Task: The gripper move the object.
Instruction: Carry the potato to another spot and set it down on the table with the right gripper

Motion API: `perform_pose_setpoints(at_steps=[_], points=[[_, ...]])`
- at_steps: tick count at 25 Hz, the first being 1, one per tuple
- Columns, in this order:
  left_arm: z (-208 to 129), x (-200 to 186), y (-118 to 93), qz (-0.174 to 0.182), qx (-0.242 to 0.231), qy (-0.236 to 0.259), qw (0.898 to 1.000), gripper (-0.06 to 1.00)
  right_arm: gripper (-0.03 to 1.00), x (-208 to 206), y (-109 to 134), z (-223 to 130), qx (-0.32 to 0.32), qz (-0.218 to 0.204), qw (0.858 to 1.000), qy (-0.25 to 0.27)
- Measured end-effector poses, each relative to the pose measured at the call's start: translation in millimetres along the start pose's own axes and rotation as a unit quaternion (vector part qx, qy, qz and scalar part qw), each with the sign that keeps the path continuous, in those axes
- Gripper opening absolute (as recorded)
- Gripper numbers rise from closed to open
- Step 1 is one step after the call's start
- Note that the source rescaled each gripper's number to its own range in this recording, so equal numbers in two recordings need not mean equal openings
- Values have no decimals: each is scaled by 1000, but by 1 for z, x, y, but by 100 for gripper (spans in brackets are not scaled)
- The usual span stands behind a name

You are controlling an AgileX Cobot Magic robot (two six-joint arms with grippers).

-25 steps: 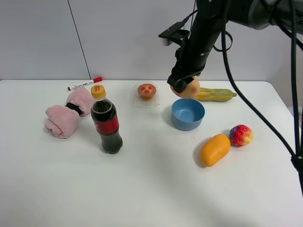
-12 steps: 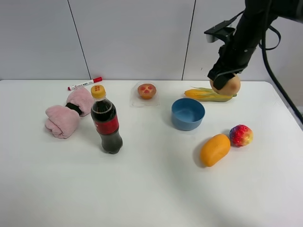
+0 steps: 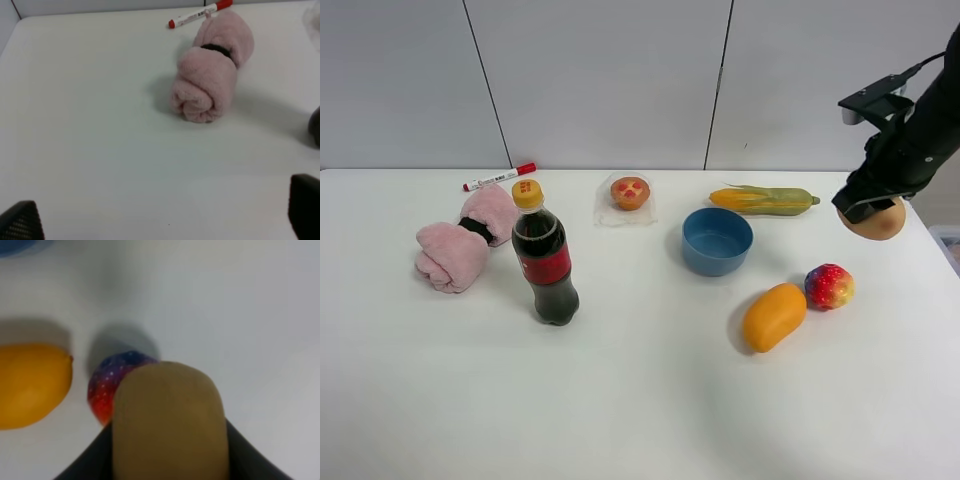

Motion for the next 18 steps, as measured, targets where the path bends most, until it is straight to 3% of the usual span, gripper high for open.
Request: perform_pose_setpoints(at_steps=[10, 18], points=[[0, 0, 0, 0, 0, 0, 1000, 100, 0, 45, -4, 3, 29, -65, 987, -141], [0, 0, 0, 0, 0, 0, 1000, 100, 0, 104, -4, 2, 41, -52, 991, -119]])
Point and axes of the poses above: a point on each arm's last joint axis where the gripper is mounted, x pointing out along that axis toward the gripper, y along the wrist's bending axis when the last joint is at zero, z = x × y, the point moved 2 cm from there along x, pointing out along that axis toward the gripper
